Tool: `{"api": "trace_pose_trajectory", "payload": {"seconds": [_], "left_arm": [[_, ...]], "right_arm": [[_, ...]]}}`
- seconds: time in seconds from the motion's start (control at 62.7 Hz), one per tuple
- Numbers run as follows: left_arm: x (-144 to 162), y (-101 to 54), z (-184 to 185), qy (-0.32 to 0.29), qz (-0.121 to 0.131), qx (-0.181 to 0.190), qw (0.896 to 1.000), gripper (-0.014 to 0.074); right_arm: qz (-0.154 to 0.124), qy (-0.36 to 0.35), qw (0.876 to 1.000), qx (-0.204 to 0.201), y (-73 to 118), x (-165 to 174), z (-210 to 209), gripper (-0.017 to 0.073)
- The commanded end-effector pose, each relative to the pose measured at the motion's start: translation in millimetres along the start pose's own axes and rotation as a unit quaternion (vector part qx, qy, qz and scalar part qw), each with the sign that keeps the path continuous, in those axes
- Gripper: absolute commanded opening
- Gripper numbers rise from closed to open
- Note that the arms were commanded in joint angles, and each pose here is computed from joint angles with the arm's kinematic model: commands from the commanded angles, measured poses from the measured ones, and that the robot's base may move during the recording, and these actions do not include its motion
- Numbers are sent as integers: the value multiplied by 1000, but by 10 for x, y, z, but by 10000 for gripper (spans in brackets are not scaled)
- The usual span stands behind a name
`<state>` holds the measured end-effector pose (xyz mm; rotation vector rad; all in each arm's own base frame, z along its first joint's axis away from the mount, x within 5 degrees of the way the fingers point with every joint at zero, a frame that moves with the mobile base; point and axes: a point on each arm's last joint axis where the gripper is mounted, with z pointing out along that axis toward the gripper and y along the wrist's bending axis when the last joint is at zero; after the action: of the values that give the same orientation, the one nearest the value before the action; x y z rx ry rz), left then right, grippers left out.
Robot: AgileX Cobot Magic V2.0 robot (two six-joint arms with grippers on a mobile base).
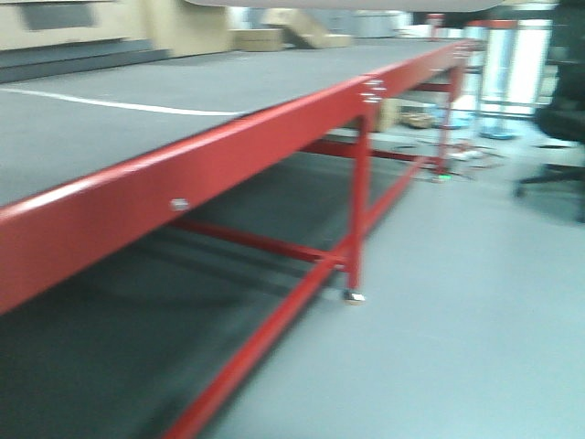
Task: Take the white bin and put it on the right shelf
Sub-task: 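Hold the bin and drive the base away from the red table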
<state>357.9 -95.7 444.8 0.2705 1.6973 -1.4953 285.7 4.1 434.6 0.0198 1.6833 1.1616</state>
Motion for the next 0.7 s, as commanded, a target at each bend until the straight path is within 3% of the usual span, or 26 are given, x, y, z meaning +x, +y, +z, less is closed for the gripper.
{"api": "trace_pose_trajectory", "payload": {"seconds": [0.0, 0.686], "left_arm": [[117, -610, 0, 66, 30, 142, 987, -126], [117, -610, 0, 66, 30, 142, 987, -126]], "right_arm": [[-16, 64, 985, -156, 536, 100, -66, 54], [-16, 64, 985, -156, 536, 100, -66, 54]]}}
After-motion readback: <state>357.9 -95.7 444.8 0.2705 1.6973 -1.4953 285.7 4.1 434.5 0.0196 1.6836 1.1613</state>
